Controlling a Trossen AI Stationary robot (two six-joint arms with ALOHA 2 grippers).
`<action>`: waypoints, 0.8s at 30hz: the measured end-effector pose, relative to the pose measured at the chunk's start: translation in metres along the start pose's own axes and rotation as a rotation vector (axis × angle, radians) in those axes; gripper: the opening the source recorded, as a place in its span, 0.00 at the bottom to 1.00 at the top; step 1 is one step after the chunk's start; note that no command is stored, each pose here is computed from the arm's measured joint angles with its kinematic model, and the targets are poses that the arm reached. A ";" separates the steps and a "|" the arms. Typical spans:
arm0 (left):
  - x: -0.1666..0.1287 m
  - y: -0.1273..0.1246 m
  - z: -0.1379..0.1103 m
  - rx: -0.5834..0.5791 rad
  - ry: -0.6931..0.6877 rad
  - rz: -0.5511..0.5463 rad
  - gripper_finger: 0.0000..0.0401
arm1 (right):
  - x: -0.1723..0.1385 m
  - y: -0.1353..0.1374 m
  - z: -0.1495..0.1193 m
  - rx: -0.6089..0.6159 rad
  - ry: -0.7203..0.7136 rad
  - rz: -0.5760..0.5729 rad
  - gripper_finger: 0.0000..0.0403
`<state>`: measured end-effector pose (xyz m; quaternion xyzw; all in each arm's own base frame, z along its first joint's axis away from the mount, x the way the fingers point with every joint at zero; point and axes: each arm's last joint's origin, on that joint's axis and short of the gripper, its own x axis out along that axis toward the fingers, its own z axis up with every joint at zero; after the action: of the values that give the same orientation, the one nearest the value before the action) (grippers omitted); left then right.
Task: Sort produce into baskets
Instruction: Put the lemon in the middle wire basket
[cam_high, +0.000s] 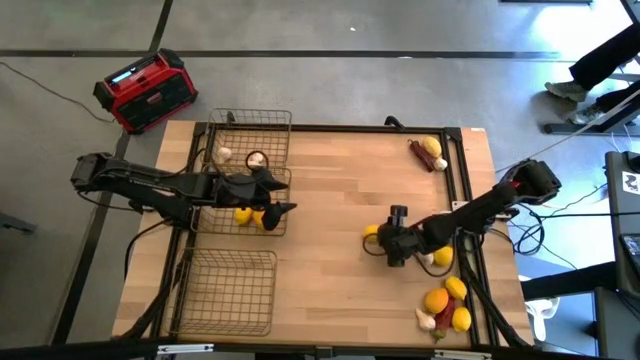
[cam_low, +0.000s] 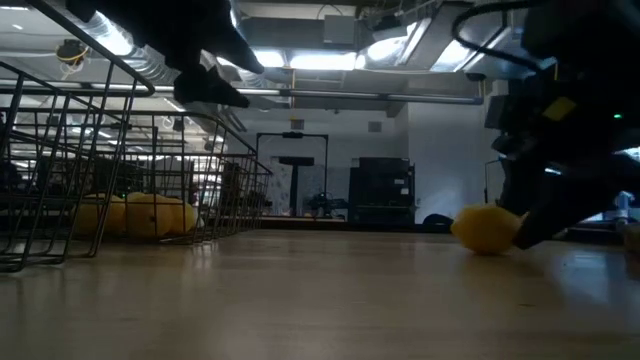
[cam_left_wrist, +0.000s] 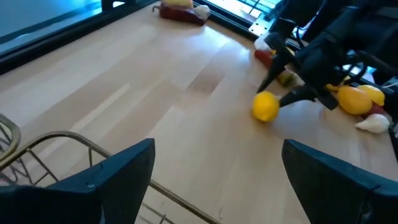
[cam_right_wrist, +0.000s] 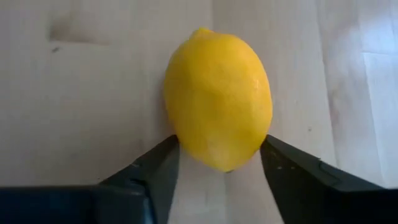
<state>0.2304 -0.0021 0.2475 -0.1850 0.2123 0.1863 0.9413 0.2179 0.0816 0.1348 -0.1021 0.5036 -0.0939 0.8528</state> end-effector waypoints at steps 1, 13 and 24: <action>0.000 0.000 0.000 0.001 -0.001 -0.004 0.87 | 0.001 -0.002 0.001 0.009 0.002 0.001 0.49; -0.004 -0.014 0.006 0.064 -0.093 -0.094 0.87 | 0.002 -0.004 0.005 0.004 -0.041 -0.035 0.19; -0.005 -0.025 0.003 0.109 -0.114 -0.130 0.87 | -0.008 -0.005 0.026 -0.013 -0.124 -0.096 0.17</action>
<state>0.2380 -0.0234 0.2590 -0.1359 0.1557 0.1231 0.9706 0.2370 0.0812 0.1551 -0.1373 0.4447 -0.1250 0.8762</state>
